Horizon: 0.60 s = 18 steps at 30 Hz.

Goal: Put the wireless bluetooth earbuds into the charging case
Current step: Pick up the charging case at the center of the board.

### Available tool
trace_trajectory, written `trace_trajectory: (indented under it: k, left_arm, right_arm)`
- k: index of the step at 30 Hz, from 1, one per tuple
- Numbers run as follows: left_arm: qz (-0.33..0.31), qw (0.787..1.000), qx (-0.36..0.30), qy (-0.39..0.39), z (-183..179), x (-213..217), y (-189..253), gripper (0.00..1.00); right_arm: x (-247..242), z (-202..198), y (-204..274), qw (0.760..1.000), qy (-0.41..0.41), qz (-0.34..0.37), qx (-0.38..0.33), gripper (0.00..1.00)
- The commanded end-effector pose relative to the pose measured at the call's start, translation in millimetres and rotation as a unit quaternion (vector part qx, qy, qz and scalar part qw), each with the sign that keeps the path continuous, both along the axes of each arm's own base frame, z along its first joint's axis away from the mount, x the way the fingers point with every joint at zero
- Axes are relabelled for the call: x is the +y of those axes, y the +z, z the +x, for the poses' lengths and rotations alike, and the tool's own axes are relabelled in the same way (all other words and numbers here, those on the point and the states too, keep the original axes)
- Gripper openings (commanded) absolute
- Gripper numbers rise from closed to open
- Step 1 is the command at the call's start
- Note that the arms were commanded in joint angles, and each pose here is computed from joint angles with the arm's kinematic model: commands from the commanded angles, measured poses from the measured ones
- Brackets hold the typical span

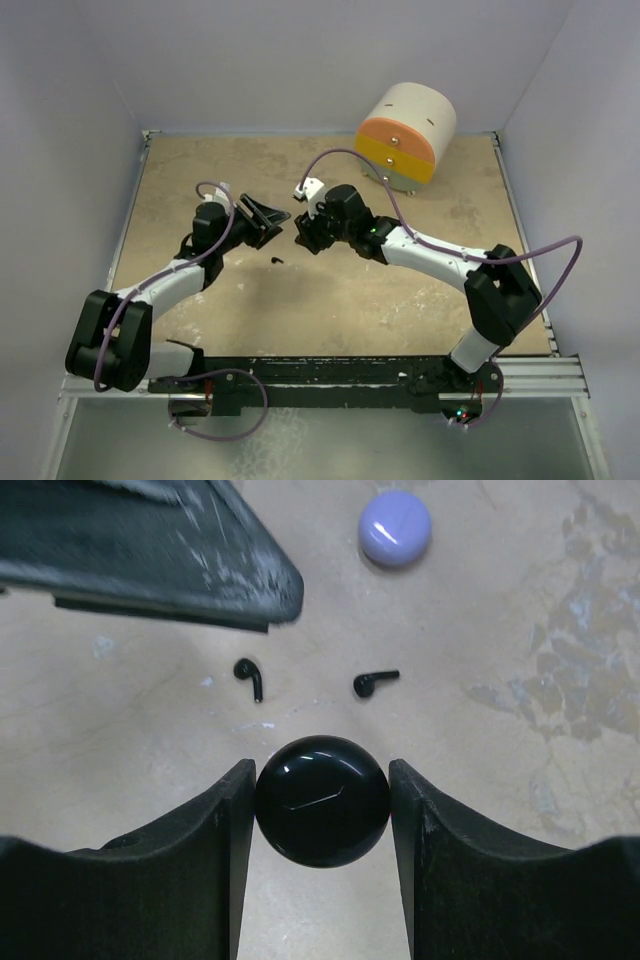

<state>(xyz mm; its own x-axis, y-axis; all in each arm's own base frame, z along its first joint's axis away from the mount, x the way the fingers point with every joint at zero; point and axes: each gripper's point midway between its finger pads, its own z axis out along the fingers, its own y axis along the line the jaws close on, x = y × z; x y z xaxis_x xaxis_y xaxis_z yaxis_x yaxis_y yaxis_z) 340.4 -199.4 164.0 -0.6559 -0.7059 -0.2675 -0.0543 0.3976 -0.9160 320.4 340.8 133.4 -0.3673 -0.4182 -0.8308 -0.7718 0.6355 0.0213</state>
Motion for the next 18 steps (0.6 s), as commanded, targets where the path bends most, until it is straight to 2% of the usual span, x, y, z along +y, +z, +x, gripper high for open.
trace_trajectory:
  k: [1,18]
  left_arm:
    - [-0.039,0.998,-0.042,-0.026,-3.7,-11.7,18.9,0.57]
    - [-0.071,0.993,-0.073,-0.064,-27.0,-31.2,30.5,0.51]
  right_arm:
    - [19.0,2.5,42.7,0.997,0.046,0.042,-0.041,0.19]
    - [32.6,1.7,62.2,0.994,0.073,0.067,-0.049,0.19]
